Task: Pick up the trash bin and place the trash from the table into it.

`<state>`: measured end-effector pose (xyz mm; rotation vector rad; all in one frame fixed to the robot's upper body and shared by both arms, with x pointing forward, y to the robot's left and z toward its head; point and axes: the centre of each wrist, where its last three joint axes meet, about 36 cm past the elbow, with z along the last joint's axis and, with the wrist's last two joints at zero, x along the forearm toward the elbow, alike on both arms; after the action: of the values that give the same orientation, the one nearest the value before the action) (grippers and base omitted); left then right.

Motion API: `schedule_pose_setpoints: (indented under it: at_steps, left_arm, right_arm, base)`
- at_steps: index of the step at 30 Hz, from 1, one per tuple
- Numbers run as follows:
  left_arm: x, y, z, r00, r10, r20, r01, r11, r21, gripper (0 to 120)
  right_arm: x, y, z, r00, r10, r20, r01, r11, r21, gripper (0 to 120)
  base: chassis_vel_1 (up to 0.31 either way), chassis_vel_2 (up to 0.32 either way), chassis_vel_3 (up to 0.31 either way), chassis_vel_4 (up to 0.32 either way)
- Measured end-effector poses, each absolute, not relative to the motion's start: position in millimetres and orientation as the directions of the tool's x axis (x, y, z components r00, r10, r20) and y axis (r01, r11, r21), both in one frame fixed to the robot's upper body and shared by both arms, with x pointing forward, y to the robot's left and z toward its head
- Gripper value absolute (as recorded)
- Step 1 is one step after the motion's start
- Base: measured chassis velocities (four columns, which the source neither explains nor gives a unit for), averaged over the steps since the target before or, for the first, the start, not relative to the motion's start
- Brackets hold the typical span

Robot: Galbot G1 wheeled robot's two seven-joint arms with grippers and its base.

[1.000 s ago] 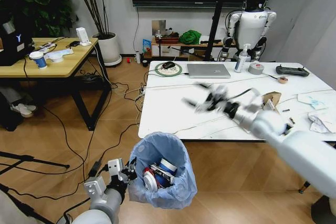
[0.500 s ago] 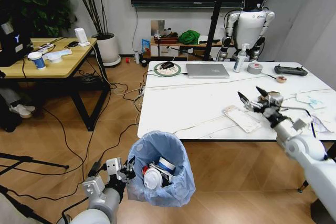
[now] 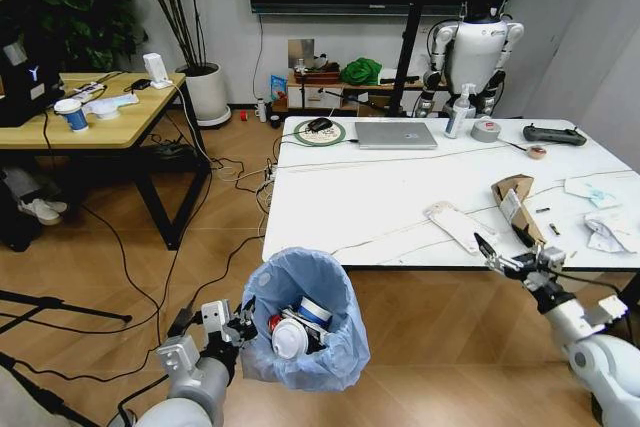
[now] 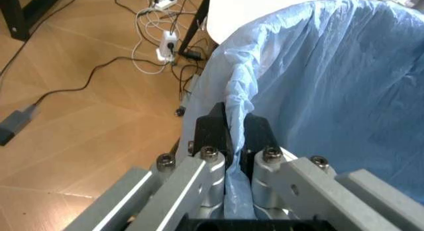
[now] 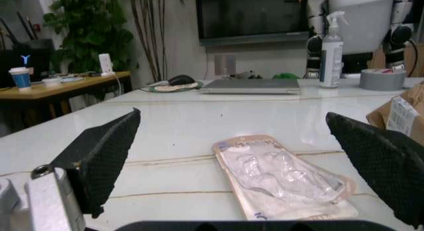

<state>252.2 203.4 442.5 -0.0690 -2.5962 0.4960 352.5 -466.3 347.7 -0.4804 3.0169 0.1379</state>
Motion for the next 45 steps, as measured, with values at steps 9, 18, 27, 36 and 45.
schedule_pose_setpoints:
  at_steps: [9, 18, 27, 36, 45]
  left_arm:
    - [252, 202, 438, -0.872, 0.14, 0.47, -0.044, 0.932, -0.361, 0]
    - [252, 202, 438, -0.871, 0.14, 0.471, -0.046, 0.931, -0.362, 0]
    - [251, 202, 439, -0.872, 0.14, 0.47, -0.046, 0.93, -0.364, 0]
    - [251, 201, 438, -0.871, 0.141, 0.47, -0.047, 0.929, -0.366, 0]
    - [251, 201, 437, -0.87, 0.14, 0.473, -0.048, 0.93, -0.364, 0]
  right_arm:
    - [354, -466, 340, -0.944, -0.317, -0.087, -0.326, 0.939, 0.11, 100]
    - [355, -466, 333, -0.944, -0.32, -0.082, -0.328, 0.936, 0.128, 100]
    - [355, -468, 335, -0.944, -0.316, -0.09, -0.326, 0.935, 0.137, 100]
    - [357, -470, 334, -0.947, -0.308, -0.096, -0.32, 0.936, 0.148, 100]
    - [356, -471, 331, -0.948, -0.303, -0.093, -0.314, 0.937, 0.154, 100]
  base:
    - [0.0, 0.0, 0.0, 0.0]
    - [0.0, 0.0, 0.0, 0.0]
    - [0.0, 0.0, 0.0, 0.0]
    - [-0.034, -0.03, 0.022, 0.026]
    - [-0.057, -0.057, 0.051, 0.048]
